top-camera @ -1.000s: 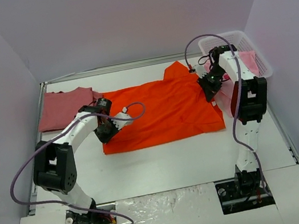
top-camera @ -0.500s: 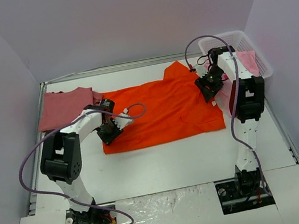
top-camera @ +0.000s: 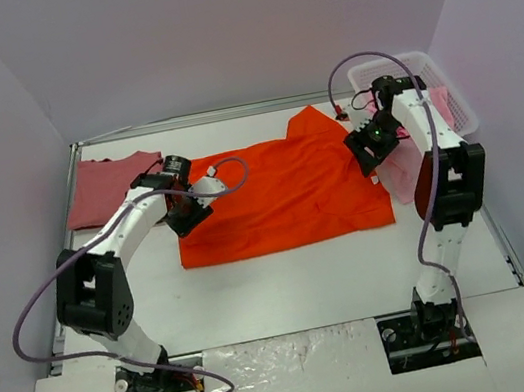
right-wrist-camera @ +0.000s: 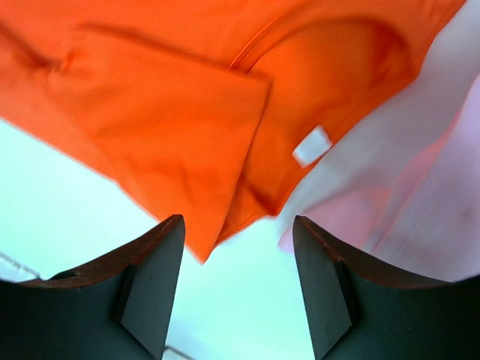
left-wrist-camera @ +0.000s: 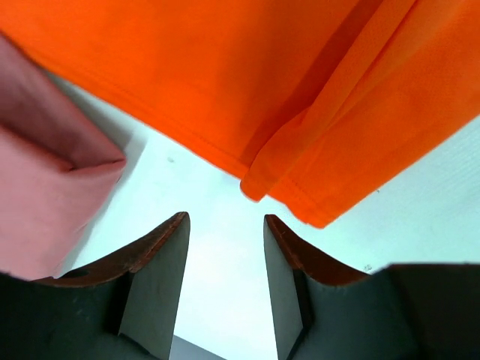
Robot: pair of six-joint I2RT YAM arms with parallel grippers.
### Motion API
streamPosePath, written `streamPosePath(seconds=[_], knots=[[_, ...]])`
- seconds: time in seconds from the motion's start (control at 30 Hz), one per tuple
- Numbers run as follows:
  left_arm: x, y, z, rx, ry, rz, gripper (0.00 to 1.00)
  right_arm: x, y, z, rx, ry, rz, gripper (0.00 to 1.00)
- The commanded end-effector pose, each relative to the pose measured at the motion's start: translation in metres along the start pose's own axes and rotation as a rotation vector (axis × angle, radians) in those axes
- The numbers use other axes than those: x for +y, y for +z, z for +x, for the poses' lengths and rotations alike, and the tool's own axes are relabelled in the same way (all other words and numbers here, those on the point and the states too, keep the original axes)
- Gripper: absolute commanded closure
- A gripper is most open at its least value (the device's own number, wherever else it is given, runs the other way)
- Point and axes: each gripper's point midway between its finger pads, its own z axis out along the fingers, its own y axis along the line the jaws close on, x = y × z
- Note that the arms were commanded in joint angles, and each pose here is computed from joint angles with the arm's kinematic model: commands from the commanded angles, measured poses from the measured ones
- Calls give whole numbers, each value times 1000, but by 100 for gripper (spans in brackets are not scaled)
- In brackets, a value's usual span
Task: Fold and stack the t-shirts
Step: Fold the flattened tshirt in 1/3 of the way
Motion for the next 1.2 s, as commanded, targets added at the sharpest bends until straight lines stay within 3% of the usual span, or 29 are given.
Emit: streamPosePath(seconds=[0.0,0.23,0.43,1.17], knots=[[-1,-35,5,-23,-16,-44,57,29,-35,17,-20,-42,-4,44],[-29,-36,27,-14,31,-43,57,51,-26,76,68,-23,-33,44],[-46,-10,49,38,15,-7,57,57,-21,101,89,13,-41,44],[-58,38,54,71,17,68,57,61,-4,126,131,69,-48,44]])
